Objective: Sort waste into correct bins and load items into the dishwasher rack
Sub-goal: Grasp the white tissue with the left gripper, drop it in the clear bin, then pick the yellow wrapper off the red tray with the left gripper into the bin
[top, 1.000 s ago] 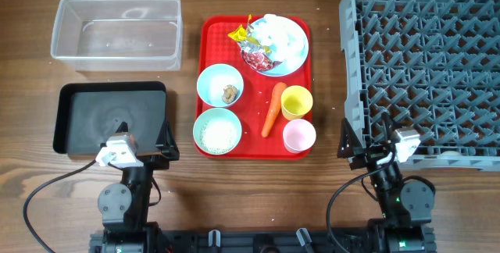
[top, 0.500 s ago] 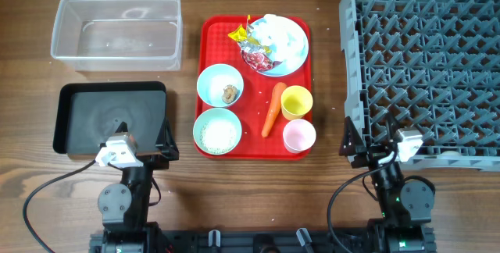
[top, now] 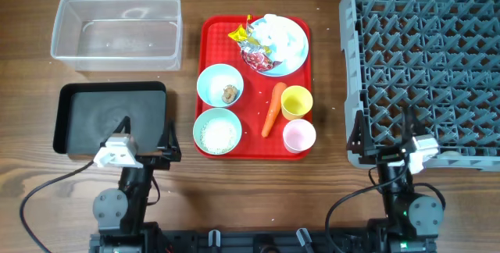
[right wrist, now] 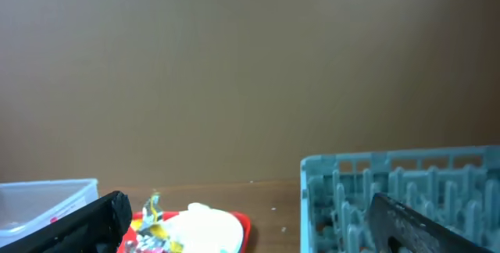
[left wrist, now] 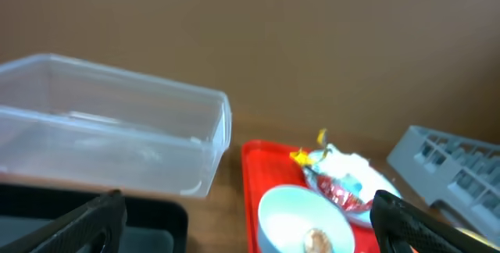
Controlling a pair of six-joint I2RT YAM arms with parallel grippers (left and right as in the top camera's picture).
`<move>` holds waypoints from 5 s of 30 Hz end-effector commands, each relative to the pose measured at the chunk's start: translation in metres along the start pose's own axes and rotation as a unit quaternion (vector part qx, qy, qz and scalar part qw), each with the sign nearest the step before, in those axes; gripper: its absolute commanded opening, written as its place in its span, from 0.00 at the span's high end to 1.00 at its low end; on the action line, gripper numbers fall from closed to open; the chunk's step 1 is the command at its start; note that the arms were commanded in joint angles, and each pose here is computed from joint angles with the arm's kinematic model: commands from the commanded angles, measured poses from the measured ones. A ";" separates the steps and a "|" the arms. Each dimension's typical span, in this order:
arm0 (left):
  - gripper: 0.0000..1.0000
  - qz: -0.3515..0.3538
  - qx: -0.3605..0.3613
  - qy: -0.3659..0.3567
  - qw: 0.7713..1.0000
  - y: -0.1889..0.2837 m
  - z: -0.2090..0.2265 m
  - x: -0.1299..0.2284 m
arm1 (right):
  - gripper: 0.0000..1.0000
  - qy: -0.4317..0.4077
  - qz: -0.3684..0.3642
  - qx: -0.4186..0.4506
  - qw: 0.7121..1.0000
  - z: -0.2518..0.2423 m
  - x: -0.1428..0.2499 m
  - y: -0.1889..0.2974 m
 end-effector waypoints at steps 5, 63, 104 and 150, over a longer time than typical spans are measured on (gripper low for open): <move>0.00 0.014 0.007 0.002 1.000 -0.018 -0.029 -0.067 | 0.00 0.030 -0.038 -0.003 0.999 0.002 -0.073 -0.014; 0.96 0.408 0.035 -0.099 0.907 -0.309 -0.161 0.020 | 0.05 -0.035 0.424 -0.121 0.897 0.017 -0.070 -0.135; 0.03 0.552 -0.184 -0.087 0.809 -0.302 -0.034 0.127 | 0.06 -0.071 0.465 -0.141 0.871 0.022 -0.044 -0.140; 0.96 0.321 -0.176 -0.056 0.929 -0.297 -0.087 -0.058 | 0.06 -0.055 0.481 -0.130 0.865 0.018 -0.040 -0.135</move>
Point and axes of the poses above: each gripper's point midway between its finger pads, its own y axis back along the fingers, its own z axis along the line the jaws close on, x = y × z, the point moved 6 cm from there along y, back along the fingers, and after that the axes turned 7 degrees about y, right-handed, at the moved point
